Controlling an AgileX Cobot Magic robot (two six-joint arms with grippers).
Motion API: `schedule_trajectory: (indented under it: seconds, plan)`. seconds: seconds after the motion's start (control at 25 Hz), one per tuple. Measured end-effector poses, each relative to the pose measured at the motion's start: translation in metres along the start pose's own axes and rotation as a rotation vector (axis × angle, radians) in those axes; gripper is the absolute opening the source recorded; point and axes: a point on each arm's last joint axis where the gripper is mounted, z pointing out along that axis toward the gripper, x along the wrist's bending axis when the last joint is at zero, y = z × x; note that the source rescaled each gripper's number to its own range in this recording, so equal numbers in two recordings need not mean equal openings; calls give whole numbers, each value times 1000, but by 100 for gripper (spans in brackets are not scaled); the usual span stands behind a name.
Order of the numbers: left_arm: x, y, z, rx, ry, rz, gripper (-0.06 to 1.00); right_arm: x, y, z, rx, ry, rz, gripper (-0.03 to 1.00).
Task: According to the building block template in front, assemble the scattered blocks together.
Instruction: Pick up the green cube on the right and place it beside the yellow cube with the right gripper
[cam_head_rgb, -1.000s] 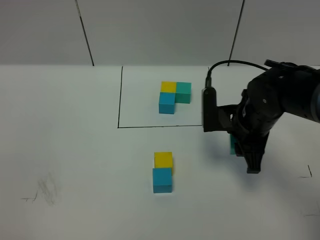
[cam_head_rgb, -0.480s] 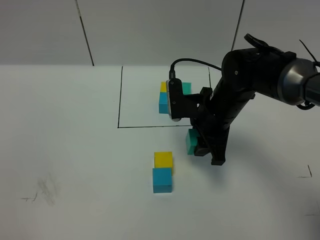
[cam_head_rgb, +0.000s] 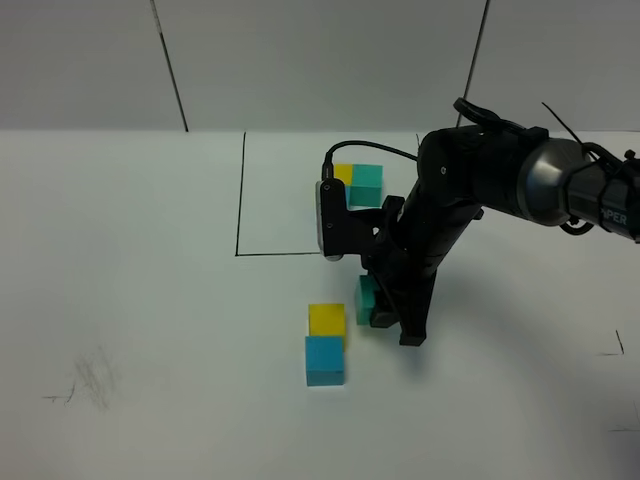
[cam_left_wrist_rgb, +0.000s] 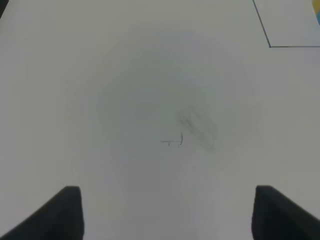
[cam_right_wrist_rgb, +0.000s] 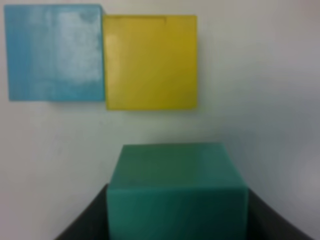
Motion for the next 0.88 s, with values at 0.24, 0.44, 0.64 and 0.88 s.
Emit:
schedule_trajectory:
  seconds: [0.24,0.44,0.64,0.88]
  plan:
    - [0,0,0,0,0,0,52,-2,-3,3,27,-14,22,2]
    - [0,0,0,0,0,0,52,-2,-4,6,35,-10,36,2]
    - [0,0,0,0,0,1,52,0,-6,15,47,12,49,2]
    - [0,0,0,0,0,1,52,4,-2,26,53,33,42,2]
